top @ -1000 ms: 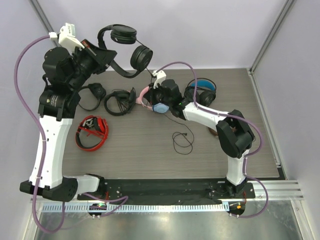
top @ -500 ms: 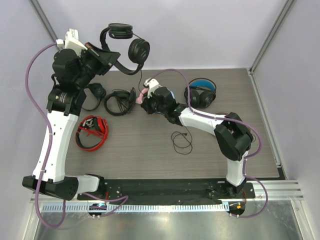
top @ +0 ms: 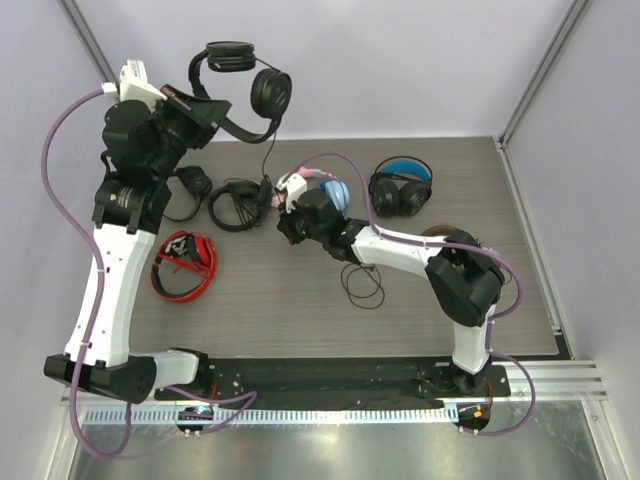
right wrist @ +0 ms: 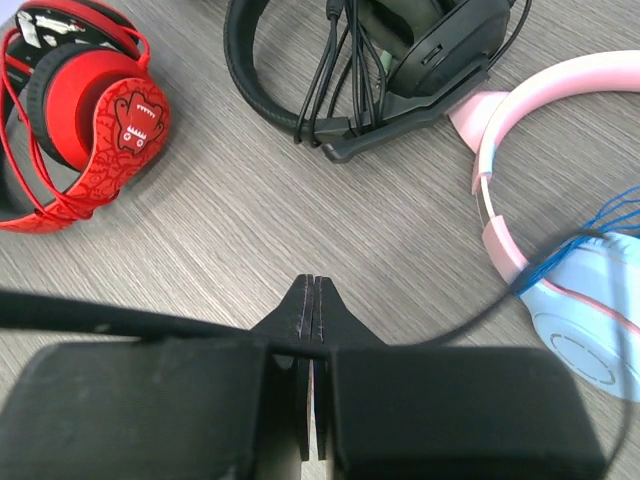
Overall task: Wrap the headphones
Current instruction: Wrap the headphone cable with the right arm
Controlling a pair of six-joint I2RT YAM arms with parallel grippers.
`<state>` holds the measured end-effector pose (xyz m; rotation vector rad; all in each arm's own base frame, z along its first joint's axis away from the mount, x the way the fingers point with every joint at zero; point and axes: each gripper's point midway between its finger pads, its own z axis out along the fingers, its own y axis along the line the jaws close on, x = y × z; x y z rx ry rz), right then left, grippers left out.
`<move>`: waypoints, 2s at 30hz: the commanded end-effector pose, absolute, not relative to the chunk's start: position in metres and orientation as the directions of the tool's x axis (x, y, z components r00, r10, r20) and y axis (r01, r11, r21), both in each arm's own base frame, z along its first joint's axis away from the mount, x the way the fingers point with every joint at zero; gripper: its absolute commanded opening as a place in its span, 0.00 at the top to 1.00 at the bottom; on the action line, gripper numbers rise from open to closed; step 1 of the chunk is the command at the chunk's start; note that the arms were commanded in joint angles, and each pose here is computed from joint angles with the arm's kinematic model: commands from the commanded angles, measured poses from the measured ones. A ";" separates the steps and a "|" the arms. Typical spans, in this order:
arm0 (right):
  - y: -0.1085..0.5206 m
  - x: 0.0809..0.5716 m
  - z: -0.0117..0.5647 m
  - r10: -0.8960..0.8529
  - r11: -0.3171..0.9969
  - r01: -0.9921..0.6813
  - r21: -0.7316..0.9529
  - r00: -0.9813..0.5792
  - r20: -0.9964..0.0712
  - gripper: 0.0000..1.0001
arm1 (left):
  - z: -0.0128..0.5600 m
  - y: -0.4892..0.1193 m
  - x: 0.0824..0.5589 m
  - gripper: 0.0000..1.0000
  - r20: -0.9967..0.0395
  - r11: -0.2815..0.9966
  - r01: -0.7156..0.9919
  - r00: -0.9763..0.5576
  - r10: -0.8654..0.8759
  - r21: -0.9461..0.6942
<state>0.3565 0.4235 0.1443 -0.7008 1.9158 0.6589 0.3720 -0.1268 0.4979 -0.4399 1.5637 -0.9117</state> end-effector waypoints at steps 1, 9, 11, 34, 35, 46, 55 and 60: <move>0.426 0.349 0.191 -0.150 0.688 -0.717 0.113 -0.293 -0.944 0.99 | 0.521 -0.109 0.364 1.00 -0.674 0.643 0.227 -0.101 -0.731 -0.731; 0.421 0.305 0.202 -0.197 0.655 -0.751 0.082 -0.275 -0.941 0.99 | 0.497 -0.079 0.374 1.00 -0.758 0.755 0.075 -0.024 -0.652 -0.652; 0.419 0.293 0.212 -0.210 0.646 -0.760 0.070 -0.266 -0.941 0.99 | 0.492 -0.076 0.376 1.00 -0.764 0.763 0.056 -0.017 -0.645 -0.645; 0.435 0.214 0.288 -0.284 0.608 -0.791 -0.073 -0.131 -0.950 0.65 | 0.470 -0.063 0.385 1.00 -0.804 0.804 -0.036 -0.020 -0.594 -0.593; 0.423 0.218 0.296 -0.269 0.644 -0.761 -0.082 -0.125 -0.955 0.43 | 0.472 -0.061 0.383 1.00 -0.821 0.821 -0.037 -0.016 -0.571 -0.570; 0.334 0.240 0.360 -0.156 0.793 -0.602 -0.092 -0.056 -0.986 0.06 | 0.491 -0.053 0.362 1.00 -0.843 0.843 -0.029 0.015 -0.538 -0.538; 0.337 0.320 0.390 0.072 0.828 -0.556 0.075 -0.027 -0.997 0.10 | 0.501 -0.061 0.352 1.00 -0.825 0.825 0.022 0.007 -0.566 -0.565; 0.371 0.332 0.391 0.107 0.775 -0.622 0.116 -0.052 -0.993 0.05 | 0.504 -0.062 0.350 1.00 -0.825 0.825 0.033 0.007 -0.565 -0.565</move>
